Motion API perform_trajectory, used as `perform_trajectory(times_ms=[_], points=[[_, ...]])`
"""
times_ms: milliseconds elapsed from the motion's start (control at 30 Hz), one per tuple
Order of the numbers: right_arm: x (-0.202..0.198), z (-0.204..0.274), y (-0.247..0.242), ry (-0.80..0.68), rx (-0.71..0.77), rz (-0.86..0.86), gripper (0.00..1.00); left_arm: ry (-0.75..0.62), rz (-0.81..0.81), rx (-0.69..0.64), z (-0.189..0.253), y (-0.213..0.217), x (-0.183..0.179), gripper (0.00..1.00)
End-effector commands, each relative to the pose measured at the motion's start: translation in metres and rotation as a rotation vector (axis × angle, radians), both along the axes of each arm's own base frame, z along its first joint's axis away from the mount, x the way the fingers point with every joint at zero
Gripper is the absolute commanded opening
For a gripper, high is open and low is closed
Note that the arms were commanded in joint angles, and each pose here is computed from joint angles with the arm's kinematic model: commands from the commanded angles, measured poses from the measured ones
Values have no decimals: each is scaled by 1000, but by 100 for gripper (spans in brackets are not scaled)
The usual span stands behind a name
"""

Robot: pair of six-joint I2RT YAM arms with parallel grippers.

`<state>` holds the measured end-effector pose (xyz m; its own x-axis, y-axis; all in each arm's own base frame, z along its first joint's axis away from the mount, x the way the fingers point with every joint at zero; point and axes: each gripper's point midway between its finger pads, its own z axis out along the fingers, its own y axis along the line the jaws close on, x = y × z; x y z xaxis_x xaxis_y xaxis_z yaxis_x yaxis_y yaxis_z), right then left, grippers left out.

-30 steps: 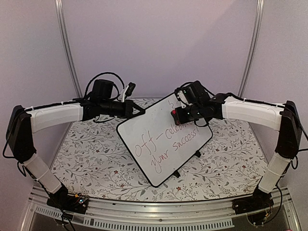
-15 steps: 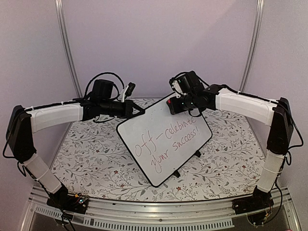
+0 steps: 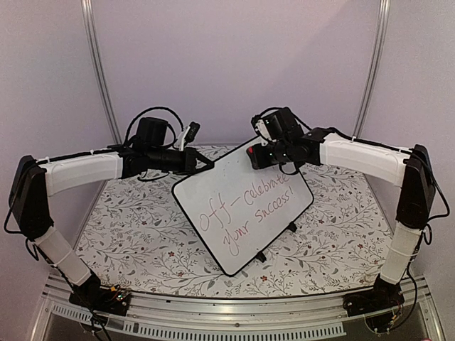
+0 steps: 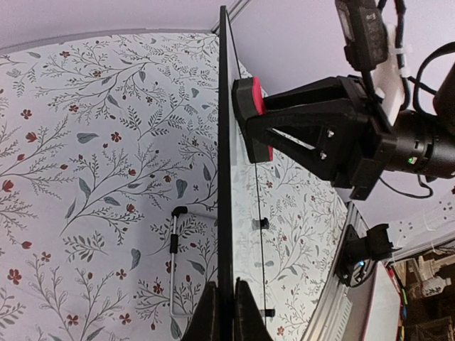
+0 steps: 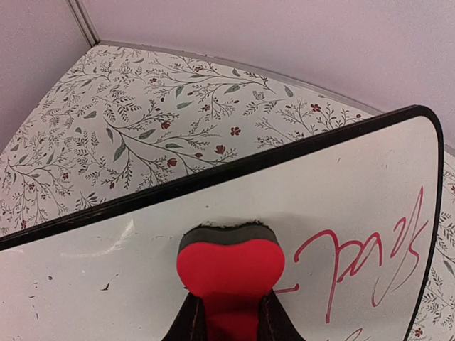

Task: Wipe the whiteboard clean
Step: Erase the whiteboard on the whiteboard stand.

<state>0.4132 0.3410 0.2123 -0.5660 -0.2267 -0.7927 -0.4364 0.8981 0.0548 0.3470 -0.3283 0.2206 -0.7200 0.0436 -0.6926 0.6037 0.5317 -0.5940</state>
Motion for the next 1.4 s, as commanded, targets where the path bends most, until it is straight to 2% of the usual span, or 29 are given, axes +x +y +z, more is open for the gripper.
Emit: perform_trajectory(times_ms=[0,567,1367], points=[[-11,-24,-19,62,-32,-18,11,-74,-79,-9,10,-11,-12,0],[-43,-51,-39,129,-24,-19,10,-69,-81,-8,8,-12,-11,0],[13,-1,-13,-8,-3,-46,11,-81,-86,-15,14,-11,-13,0]])
